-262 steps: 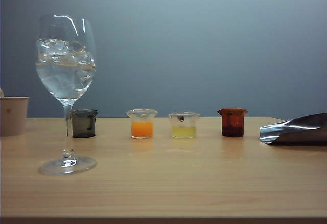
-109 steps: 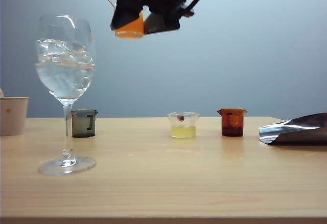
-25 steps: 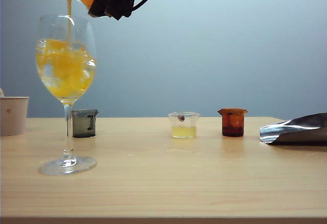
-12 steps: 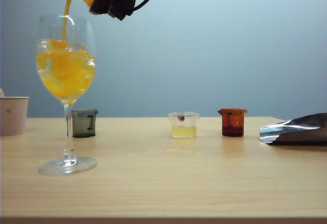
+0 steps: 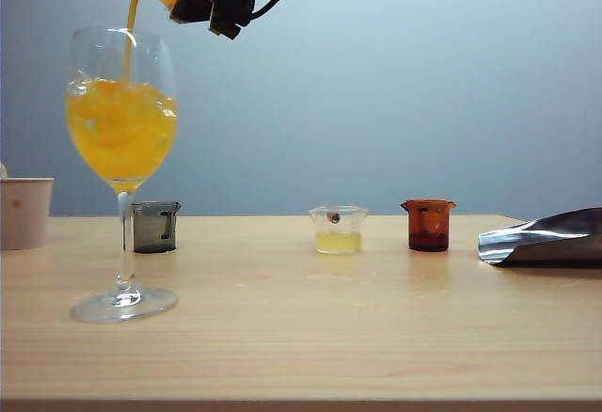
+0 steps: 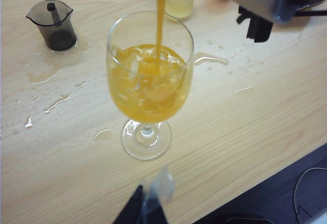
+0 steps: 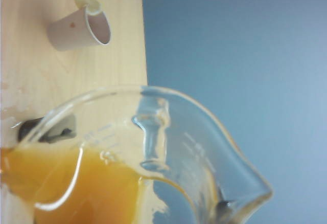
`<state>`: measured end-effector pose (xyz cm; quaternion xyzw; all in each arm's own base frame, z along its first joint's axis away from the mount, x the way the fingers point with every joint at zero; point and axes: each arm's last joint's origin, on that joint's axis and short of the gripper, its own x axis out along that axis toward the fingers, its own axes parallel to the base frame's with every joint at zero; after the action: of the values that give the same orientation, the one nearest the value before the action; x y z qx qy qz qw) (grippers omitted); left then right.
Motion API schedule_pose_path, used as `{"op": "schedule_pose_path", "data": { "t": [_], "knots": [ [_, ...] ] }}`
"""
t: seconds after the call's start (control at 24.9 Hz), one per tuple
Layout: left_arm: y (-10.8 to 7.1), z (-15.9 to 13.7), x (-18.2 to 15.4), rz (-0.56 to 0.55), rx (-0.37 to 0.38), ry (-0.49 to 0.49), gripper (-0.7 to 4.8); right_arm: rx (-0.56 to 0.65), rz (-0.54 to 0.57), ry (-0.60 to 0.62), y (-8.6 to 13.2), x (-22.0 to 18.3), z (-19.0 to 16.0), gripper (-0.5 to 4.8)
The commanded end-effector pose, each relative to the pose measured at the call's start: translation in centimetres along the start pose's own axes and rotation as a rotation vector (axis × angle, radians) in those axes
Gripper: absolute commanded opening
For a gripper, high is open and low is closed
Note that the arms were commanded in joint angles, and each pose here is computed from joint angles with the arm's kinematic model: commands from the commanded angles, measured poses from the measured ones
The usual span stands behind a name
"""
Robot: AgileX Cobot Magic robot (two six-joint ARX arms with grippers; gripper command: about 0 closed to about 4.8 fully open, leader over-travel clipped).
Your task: Pick up the second measuring cup from the left, pour the orange juice inside into the goblet, and finally put the measuring cup back in its original place.
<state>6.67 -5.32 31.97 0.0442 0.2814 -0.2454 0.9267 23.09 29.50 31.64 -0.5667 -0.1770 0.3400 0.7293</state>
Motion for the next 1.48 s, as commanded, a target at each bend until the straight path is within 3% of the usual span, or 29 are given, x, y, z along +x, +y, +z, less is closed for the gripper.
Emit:
{"op": "schedule_pose_path", "data": {
  "t": [0.04, 0.88, 1.48],
  "knots": [
    [0.0, 0.1, -0.1, -0.002, -0.001, -0.01, -0.05, -0.009, -0.06, -0.018, -0.8, -0.2, 0.3, 1.34],
    [0.0, 0.1, -0.1, -0.002, -0.001, -0.01, -0.05, -0.139, -0.063, -0.037, -0.7, -0.3, 1.1, 1.34],
    [0.0, 0.1, -0.1, -0.003, -0.001, -0.01, -0.05, -0.283, -0.172, -0.019, -1.5, -0.5, 1.7, 1.35]
  ]
}}
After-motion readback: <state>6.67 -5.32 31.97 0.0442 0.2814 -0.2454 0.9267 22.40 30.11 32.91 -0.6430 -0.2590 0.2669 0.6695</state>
